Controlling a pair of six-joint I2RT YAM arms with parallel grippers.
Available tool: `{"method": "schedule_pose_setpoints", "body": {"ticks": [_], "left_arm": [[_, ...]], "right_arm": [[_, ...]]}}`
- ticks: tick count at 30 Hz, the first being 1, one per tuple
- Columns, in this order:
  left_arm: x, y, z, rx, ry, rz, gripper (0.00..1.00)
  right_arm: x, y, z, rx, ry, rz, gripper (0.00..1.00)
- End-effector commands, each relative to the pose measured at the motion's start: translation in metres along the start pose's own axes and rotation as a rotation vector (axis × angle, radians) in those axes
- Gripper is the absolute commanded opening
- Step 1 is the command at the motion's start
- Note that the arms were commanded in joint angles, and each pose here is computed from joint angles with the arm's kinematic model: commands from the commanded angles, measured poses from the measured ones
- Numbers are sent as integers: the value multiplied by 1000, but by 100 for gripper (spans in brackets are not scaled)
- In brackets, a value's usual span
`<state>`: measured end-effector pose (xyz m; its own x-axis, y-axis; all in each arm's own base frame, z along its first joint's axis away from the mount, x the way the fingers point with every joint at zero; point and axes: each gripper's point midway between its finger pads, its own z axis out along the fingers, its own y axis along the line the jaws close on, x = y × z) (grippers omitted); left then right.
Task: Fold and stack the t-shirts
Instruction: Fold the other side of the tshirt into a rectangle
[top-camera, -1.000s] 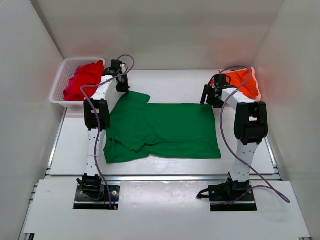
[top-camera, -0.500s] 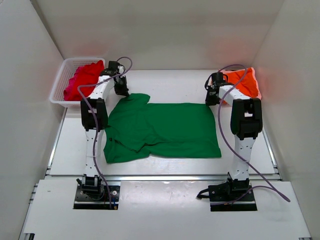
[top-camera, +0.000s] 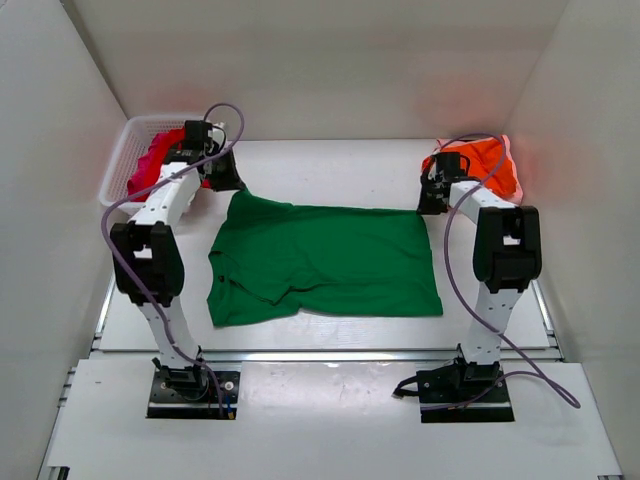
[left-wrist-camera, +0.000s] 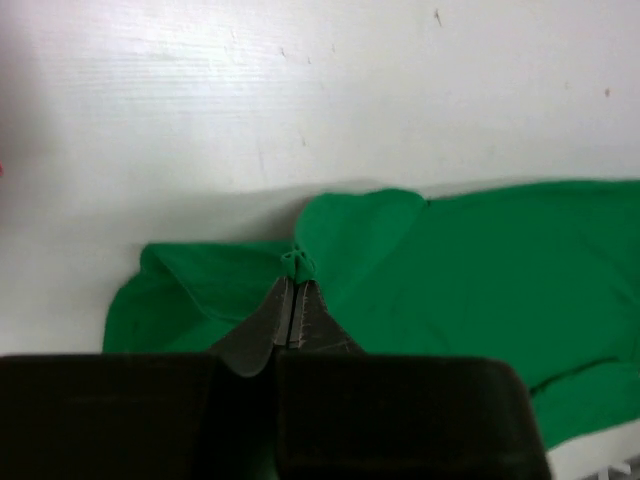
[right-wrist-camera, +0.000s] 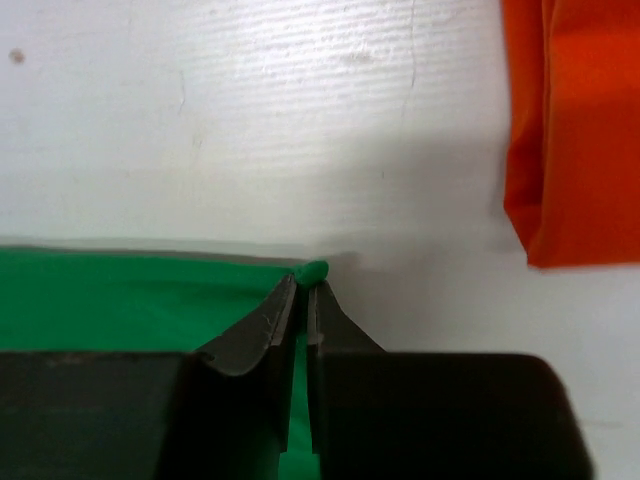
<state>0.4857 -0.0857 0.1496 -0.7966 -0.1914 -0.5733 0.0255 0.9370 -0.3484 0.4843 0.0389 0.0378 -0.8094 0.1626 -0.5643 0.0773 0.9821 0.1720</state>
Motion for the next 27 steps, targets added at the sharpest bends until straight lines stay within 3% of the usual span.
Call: {"method": "schedule_pose_setpoints", "body": {"ticks": [1,14,27], "left_arm": [[26,-16,-21,43,21,23,0],[143,17,-76,-41,114,33,0],[188,32,-92,-74,159,19,0]], "right_arm": [[-26,18,-39,-78,-120,-59,0],[45,14,-100,-184,-153,-76,0],[88,-4,-120,-195,-159,-71,0]]}}
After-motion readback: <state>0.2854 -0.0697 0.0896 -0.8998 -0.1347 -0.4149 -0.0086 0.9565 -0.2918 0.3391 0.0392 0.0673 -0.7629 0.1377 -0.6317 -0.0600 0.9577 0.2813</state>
